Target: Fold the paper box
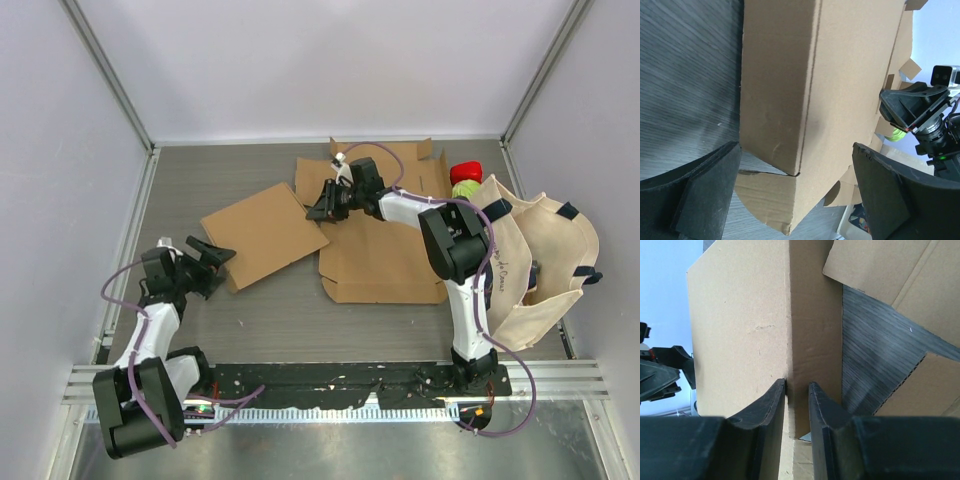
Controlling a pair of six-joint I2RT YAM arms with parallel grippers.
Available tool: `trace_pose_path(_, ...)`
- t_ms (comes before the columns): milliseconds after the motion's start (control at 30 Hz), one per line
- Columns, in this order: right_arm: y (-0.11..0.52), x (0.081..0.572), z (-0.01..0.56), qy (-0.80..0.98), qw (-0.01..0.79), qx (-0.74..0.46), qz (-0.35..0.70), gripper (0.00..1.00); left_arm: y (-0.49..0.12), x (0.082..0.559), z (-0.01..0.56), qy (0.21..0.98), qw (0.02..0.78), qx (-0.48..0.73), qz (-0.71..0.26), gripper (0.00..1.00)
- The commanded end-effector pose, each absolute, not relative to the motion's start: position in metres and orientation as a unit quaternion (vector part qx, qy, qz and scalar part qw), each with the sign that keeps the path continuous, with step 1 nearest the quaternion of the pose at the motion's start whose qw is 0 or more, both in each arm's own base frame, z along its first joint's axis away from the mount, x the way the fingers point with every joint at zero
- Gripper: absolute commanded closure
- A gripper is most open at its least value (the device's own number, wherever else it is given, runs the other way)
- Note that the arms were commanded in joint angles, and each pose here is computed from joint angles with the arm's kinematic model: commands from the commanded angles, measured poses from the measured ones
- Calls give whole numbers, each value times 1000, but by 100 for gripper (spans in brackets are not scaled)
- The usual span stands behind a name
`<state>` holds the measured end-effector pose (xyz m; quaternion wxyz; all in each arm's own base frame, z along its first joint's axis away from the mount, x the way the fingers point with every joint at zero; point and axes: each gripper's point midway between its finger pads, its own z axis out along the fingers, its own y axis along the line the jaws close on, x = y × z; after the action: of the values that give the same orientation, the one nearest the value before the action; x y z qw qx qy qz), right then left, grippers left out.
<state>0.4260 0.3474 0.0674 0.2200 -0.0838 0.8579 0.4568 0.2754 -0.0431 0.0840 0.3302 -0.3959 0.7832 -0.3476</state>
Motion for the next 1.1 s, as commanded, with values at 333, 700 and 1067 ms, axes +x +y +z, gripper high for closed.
trace_pose_path(333, 340, 419, 18, 890, 190, -65, 409, 69, -46, 281, 76, 792, 324, -380, -351, 5)
trace_pose_path(700, 347, 422, 48, 877, 218, -113, 413, 50, -6, 257, 114, 798, 360, -431, -221, 0)
trace_pose_path(1067, 320, 442, 14, 882, 191, -46, 429, 89, -27, 321, 126, 788, 361, -357, -348, 1)
